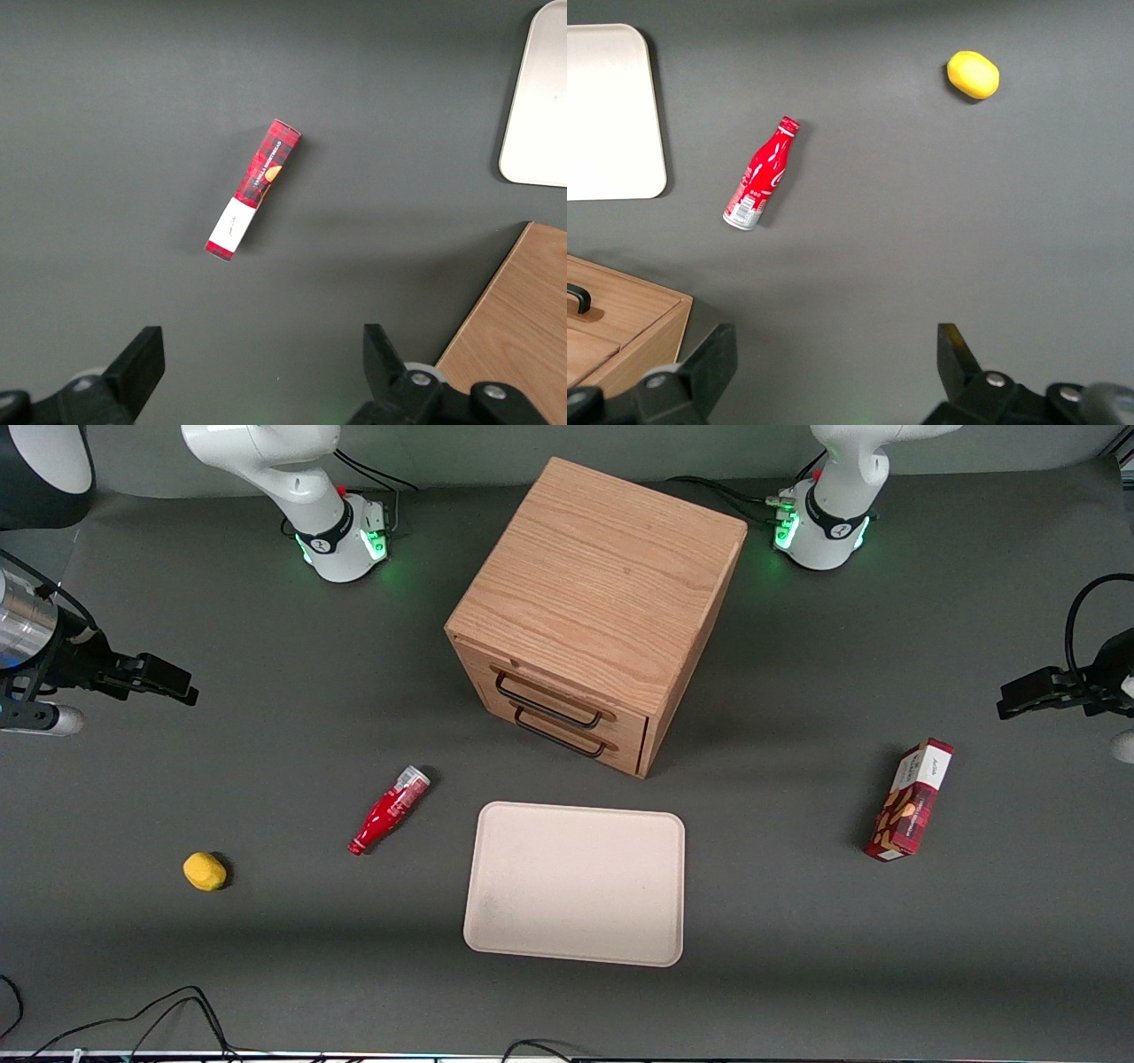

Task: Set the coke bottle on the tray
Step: 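Move the open right gripper down toward the red Coca-Cola bottle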

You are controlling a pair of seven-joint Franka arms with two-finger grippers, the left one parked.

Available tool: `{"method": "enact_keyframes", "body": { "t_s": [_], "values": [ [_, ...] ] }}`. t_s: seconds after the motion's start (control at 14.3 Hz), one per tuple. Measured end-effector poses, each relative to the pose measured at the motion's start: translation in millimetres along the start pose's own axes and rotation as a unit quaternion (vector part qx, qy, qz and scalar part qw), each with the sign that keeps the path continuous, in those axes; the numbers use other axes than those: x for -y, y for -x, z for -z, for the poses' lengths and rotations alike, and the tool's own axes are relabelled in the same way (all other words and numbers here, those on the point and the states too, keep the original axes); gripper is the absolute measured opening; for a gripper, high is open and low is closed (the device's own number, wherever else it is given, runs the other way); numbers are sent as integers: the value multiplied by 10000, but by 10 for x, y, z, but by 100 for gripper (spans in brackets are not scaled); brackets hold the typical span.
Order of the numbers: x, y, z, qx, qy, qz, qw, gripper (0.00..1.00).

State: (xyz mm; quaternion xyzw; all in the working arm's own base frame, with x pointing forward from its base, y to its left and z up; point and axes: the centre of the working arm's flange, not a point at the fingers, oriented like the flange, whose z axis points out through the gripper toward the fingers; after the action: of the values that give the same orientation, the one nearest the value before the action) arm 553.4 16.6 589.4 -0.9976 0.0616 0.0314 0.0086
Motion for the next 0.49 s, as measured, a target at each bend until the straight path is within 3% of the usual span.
{"method": "enact_keyframes", "body": {
  "t_s": [0.49],
  "values": [
    [52, -50, 58, -72, -7, 38, 10000, 100]
  ]
}}
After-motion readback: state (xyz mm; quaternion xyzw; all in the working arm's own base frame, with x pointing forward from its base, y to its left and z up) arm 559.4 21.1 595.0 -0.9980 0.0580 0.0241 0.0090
